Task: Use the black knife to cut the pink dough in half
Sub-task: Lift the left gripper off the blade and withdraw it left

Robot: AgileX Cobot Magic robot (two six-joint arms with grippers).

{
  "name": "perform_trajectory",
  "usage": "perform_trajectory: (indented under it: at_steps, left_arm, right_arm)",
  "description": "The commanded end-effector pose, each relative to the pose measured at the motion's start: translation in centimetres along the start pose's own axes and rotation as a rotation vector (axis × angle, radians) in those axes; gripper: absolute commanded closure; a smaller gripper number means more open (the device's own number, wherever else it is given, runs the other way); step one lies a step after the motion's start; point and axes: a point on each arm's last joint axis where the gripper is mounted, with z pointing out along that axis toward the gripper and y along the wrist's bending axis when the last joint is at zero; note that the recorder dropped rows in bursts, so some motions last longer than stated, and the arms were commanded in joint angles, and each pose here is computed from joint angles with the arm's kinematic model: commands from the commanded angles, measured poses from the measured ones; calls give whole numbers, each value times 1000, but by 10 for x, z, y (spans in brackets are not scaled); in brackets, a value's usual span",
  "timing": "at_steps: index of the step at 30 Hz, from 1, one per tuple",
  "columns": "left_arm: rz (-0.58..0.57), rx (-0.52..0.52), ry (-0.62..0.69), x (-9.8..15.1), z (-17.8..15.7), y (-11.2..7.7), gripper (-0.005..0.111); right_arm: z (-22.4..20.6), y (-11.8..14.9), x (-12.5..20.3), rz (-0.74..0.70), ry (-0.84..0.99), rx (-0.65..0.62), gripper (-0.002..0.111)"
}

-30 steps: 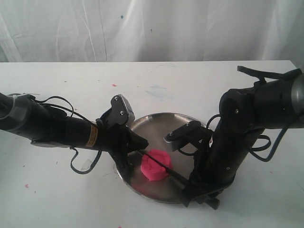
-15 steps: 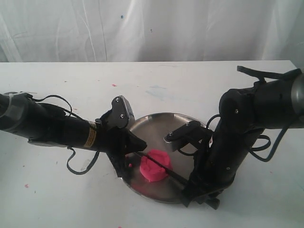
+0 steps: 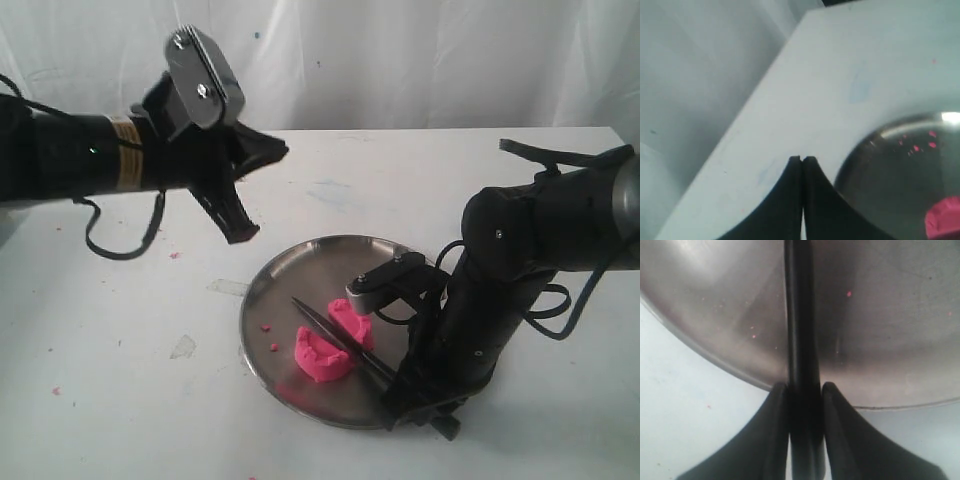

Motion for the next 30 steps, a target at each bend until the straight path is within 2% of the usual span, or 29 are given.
perform_trajectory:
  at_steps: [1,6,10,16,19,22,26,30]
  left_arm:
    - [27,-84,-60,-38,-41,8,107]
    - [66,-197,-48,-59,-86,11,107]
    - [40,-287,-15,-54,-120,1,107]
    - [-74,-335,54,-17,-156,-34,107]
    - [-65,-347,104,8,-170,-55,107]
    - [-75,-403,179,35,-184,-71,107]
    - [-84,-521,309,67,-201,-82,107]
    - [-84,-617,396,84,-213,-85,107]
  right_arm:
    - [3,-2,-2,-7,-14,14,108]
    - [3,-2,-2,-7,-14,14,108]
    - [3,-2,-2,-7,-14,14,108]
    - [3,-2,-2,-1,-14,14,108]
    - [1,-2,-2,37,-17,17,108]
    - [-4,-4,0,70,-20,47,108]
    - [-13,-11,3,110,-17,140,108]
    - [-16,-13,3,109,-19,167,108]
